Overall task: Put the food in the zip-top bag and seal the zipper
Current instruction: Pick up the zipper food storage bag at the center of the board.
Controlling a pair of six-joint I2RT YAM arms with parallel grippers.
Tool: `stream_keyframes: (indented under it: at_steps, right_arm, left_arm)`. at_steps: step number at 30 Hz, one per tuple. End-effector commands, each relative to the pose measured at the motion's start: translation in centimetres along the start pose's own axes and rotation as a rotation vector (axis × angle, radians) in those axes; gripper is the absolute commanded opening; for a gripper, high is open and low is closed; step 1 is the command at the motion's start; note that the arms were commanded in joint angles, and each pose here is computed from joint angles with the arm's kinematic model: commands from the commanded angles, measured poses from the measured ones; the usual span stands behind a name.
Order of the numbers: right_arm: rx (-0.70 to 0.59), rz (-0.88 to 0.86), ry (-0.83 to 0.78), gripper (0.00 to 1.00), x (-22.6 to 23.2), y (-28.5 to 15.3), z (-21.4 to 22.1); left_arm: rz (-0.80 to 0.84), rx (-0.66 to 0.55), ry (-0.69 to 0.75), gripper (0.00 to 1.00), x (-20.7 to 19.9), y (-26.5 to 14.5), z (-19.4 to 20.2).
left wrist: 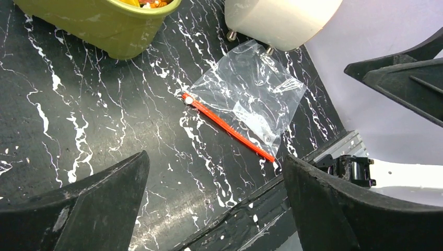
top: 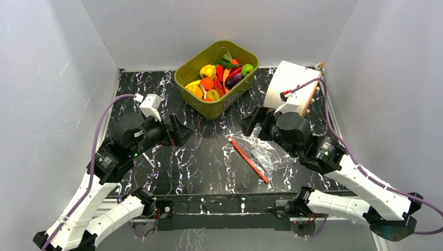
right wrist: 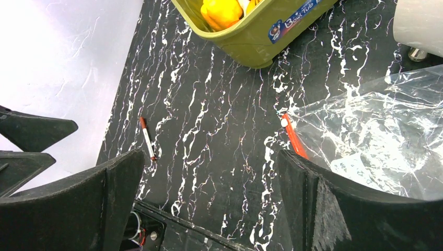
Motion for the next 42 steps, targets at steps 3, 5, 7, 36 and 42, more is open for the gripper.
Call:
stream_keyframes:
  at_steps: [3, 5, 7, 36, 42]
  right_arm:
    - [-0.043, -0.012, 0.007, 0.98, 0.2, 0.3, -0.2]
    - [-0.027, -0.003, -0.002, 0.98, 0.0, 0.6, 0.2]
    - [0.000, 0.018, -0.020, 0.98, -0.3, 1.2, 0.8]
    - [0.301, 0.363, -0.454, 0.37, -6.6, 9.2, 9.3]
    - [0.394, 0.408, -0.497, 0.25, -8.0, 11.4, 12.0]
  left_arm:
    - [-0.012, -0.054, 0.017, 0.98, 0.0, -0.6, -0.6]
    - [-0.018, -0.037, 0.020, 0.98, 0.2, -0.3, -0.3]
    - [-0.035, -0.019, 0.020, 0.98, 0.6, 0.2, 0.4]
    - [-0.112, 0.028, 0.061, 0.98, 2.7, 2.3, 3.7]
    - [-0.161, 0.048, 0.044, 0.98, 3.7, 3.0, 5.4]
Point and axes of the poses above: each gripper's point midway between its finger pads, its own y axis out along the fingers, its own x axis along the line the jaws close on, z = x × y, the point moved 10 cm from there along -y, back along the fingers, and after that the axes turned 8 degrees about y, right-handed, at the moved point
